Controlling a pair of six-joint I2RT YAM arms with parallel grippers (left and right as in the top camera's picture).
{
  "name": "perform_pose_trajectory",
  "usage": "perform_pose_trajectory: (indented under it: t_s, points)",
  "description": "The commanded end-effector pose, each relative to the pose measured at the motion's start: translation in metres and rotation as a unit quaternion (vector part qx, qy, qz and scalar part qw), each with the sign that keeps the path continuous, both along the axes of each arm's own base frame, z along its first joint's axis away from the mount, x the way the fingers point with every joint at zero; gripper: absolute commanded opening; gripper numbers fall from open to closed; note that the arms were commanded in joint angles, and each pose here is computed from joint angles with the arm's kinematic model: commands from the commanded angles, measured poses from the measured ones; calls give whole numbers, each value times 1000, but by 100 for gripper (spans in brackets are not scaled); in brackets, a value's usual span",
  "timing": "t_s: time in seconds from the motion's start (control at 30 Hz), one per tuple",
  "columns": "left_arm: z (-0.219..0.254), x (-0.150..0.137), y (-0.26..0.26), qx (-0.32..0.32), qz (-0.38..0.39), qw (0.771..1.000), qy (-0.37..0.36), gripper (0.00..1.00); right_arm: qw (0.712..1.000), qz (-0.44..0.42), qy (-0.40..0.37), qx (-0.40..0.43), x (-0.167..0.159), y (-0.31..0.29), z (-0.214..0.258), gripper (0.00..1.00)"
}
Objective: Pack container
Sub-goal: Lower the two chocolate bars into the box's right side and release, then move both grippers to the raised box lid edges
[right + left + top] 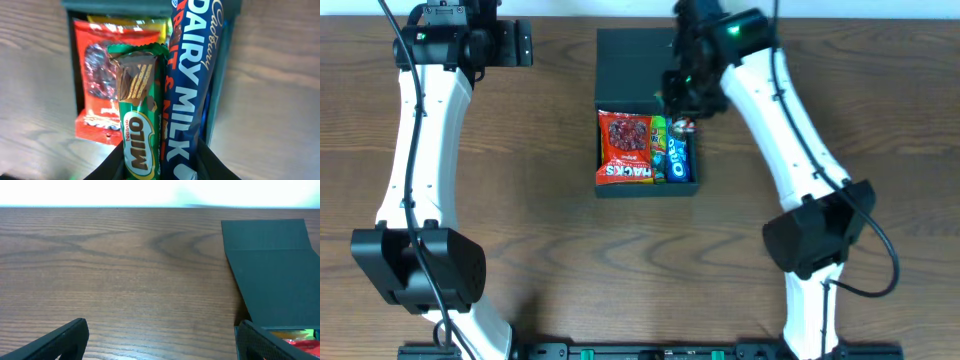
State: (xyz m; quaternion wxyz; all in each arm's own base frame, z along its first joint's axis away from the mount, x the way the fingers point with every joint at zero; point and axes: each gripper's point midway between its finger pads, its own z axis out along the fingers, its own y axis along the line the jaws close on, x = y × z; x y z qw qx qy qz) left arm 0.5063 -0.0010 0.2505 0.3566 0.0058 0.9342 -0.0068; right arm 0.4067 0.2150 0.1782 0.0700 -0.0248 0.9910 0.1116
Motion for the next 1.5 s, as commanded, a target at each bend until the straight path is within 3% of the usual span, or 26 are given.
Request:
perform_pose_trajectory:
  t_s: [0.0, 0.2, 0.43, 0.5, 0.57, 0.63, 0.7, 0.77, 0.87, 0.9, 0.93, 1.07, 1.1, 1.13, 1.2, 1.23, 1.27, 1.3, 1.33, 1.47]
  points:
    - [14, 2, 3, 5, 1, 1000, -17, 95, 998, -43, 15, -39, -11, 4, -15, 8]
    - [15, 3, 5, 6, 0, 1000, -21, 95, 995, -48, 51, -67, -32, 14, -52, 8]
    - [16, 4, 6, 6, 1, 1000, -23, 95, 994, -48, 38, -89, -28, 11, -85, 9]
    - [16, 4, 6, 6, 1, 1000, -23, 95, 994, -49, 29, -88, -24, 11, -92, 17]
    - [16, 5, 6, 6, 1, 1000, -24, 95, 995, -50, 17, -87, -18, 12, -96, 46]
    - [17, 5, 6, 6, 1, 1000, -26, 95, 994, -52, -1, -95, -11, 10, -96, 57]
    - [17, 5, 6, 7, 1, 1000, -27, 95, 994, -53, -14, -97, -4, 9, -93, 74]
    - [17, 5, 6, 6, 1, 1000, -27, 95, 994, -58, -22, -93, 2, 7, -87, 85]
    - [17, 5, 5, 10, -3, 1000, -27, 95, 994, -60, -45, -83, 17, 2, -66, 90]
    - [17, 5, 5, 10, -3, 1000, -27, 95, 993, -64, -55, -79, 22, 0, -56, 89]
    - [17, 5, 6, 10, -3, 1000, -27, 95, 993, -57, -71, -73, 28, -1, -42, 81]
    - [17, 6, 6, 12, -5, 1000, -28, 95, 992, -9, -97, -74, 34, -5, -18, 12]
    - [18, 7, 5, 12, -6, 999, -31, 95, 992, -10, -98, -81, 36, -11, -18, 1]
    - [19, 7, 3, 10, -11, 999, -33, 96, 992, -19, -97, -83, 40, -18, -19, 1]
    - [16, 9, -9, -7, -49, 998, -32, 66, 992, -39, -99, -73, 50, -33, -20, 1]
    - [11, 9, -18, -20, -72, 997, -27, 38, 992, -47, -99, -65, 56, -40, -19, 1]
    - [3, 10, -25, -36, -85, 996, -19, 22, 992, -56, -98, -56, 61, -50, -19, 1]
    - [-2, 11, -31, -49, -96, 994, -13, 12, 992, -65, -97, -52, 65, -59, -19, 2]
    - [-10, 13, -37, -64, -108, 992, -6, 6, 991, -78, -96, -54, 69, -71, -19, 1]
    - [-48, 21, -59, -119, -145, 982, 30, 6, 989, -103, -100, -38, 83, -101, -23, 1]
